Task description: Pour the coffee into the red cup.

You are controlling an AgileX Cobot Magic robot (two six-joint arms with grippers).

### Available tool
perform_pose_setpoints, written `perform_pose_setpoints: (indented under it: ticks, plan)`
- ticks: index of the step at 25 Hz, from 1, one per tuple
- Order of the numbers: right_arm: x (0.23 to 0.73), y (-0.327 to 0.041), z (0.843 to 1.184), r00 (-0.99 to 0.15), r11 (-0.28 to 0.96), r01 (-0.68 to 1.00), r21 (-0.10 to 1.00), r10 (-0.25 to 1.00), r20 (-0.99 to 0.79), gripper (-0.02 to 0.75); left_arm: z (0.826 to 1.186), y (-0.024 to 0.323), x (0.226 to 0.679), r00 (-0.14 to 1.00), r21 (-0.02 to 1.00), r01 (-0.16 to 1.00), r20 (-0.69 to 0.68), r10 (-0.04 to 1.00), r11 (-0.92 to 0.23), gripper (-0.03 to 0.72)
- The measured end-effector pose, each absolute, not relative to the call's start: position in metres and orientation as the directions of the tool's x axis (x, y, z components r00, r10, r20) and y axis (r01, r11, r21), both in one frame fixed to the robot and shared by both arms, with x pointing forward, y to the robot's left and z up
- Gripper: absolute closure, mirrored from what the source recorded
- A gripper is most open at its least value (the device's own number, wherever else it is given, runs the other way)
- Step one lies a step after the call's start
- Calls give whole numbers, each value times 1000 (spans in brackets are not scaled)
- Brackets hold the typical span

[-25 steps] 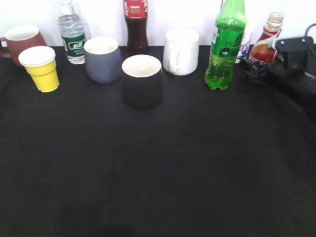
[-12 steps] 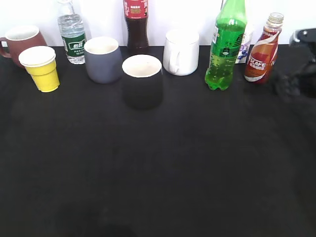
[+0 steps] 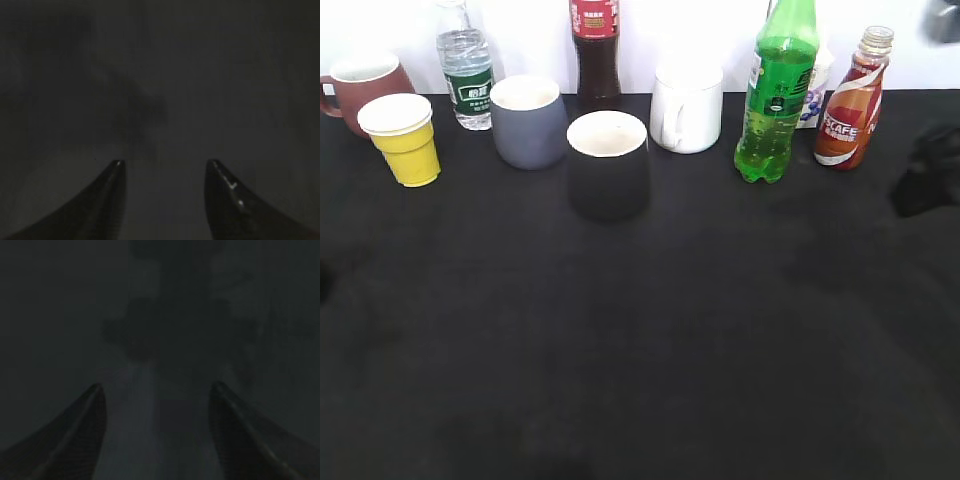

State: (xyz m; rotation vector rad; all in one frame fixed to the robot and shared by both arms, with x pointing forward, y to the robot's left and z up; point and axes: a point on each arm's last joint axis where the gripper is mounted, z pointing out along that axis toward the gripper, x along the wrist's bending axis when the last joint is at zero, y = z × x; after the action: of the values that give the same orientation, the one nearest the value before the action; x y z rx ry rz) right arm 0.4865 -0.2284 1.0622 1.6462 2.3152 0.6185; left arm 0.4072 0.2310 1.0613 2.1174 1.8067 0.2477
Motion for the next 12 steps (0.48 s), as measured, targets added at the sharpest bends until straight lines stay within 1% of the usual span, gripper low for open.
perform_pose_setpoints:
  ticks: [2,3,4,5,6,8,10,12]
  plan:
    - [469,-230,1077,-345,271,840,470,935,78,232,1078,236,393,206,306,936,-73,976,-174,299]
    - [459,-232,1084,-350,276,840,467,933,80,232,1084,239,386,213,324,929,-73,974,-179,299]
    - [448,-235,1092,-357,282,839,466,931,79,232,1091,243,377,217,359,917,-81,973,-174,299]
    - [435,-238,1100,-364,289,838,463,928,80,230,1101,248,364,226,421,891,-92,970,-167,298]
    - [420,-241,1110,-371,290,825,485,926,77,220,1114,256,344,252,512,842,-98,963,-168,284]
    - [387,-249,1130,-376,281,789,547,924,69,200,1128,269,313,297,630,756,-90,951,-177,236]
    - [351,-259,1149,-359,241,727,644,932,57,198,1120,279,289,312,683,710,-88,946,-170,222]
    - [319,-271,1155,-313,192,665,722,949,36,197,1097,285,275,312,683,710,-88,946,-171,221]
